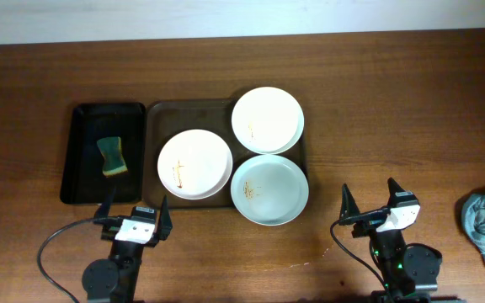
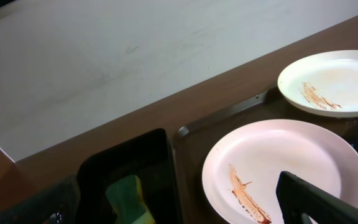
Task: Clean dirty plates on tray and stack at the side
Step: 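Raise both arms from rest toward the trays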
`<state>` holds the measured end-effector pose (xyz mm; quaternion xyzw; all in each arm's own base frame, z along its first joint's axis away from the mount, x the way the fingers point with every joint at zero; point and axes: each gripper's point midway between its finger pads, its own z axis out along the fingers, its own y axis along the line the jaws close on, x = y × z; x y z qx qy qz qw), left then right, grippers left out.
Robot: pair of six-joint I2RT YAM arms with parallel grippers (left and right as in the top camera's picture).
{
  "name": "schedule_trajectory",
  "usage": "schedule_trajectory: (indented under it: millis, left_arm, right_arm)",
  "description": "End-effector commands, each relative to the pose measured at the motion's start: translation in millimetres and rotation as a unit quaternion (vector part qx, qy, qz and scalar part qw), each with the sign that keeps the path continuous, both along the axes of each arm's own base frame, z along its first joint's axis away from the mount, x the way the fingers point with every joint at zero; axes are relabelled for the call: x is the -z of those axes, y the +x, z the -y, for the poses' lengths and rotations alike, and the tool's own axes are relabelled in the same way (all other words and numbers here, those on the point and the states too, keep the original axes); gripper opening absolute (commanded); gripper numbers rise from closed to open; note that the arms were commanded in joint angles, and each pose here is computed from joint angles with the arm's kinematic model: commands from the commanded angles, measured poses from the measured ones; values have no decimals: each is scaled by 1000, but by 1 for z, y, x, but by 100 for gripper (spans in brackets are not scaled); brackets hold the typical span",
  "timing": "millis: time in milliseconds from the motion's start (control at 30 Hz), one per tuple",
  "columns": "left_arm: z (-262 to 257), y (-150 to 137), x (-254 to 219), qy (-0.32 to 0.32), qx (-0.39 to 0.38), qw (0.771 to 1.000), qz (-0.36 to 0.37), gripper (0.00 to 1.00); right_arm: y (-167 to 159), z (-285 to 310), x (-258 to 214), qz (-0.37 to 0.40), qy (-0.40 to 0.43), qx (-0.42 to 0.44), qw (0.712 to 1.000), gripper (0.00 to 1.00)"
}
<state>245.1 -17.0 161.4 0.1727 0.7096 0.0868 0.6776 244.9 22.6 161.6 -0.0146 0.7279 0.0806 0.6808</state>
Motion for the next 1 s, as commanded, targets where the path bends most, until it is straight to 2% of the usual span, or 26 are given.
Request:
schedule_trajectory:
  millis: [0, 200, 300, 367, 433, 500, 633, 700, 767, 833, 900, 967]
  left_arm:
    - [0, 0, 2, 8, 0, 1000, 2, 99]
    - [0, 0, 2, 8, 0, 1000, 2, 99]
    - [0, 0, 2, 8, 0, 1000, 2, 99]
    - [0, 0, 2, 8, 0, 1000, 2, 99]
    - [0, 0, -7, 8, 0, 1000, 19, 99]
    - [5, 0, -24, 9, 15, 998, 54, 99]
    - [18, -13, -85, 18, 51, 982, 180, 99]
    - [17, -18, -107, 20, 48, 977, 207, 99]
    - [14, -19, -141, 23, 41, 974, 223, 99]
    - [9, -9, -166, 24, 32, 977, 208, 99]
    - [1, 12, -180, 21, 19, 988, 155, 99]
    - [-3, 65, -183, 7, 41, 999, 32, 99]
  right_arm:
    - [0, -1, 4, -5, -2, -1, 1000, 98]
    - [0, -1, 4, -5, -2, -1, 1000, 98]
    - [1, -2, -11, 24, -2, -3, 1000, 98]
    - [-1, -11, -28, 61, -2, -30, 998, 98]
    - [-8, -31, -45, 95, -1, -92, 991, 98]
    - [-12, -33, -60, 112, 33, -99, 988, 98]
    - [-35, -30, -139, 198, 14, -89, 976, 98]
    - [-44, -28, -173, 225, -2, -84, 971, 98]
    - [-34, -31, -201, 211, -5, -92, 973, 98]
    - [-9, -38, -217, 178, -4, -112, 978, 98]
    - [26, -47, -225, 136, -5, -142, 980, 98]
    - [89, -60, -231, 69, 4, -185, 980, 98]
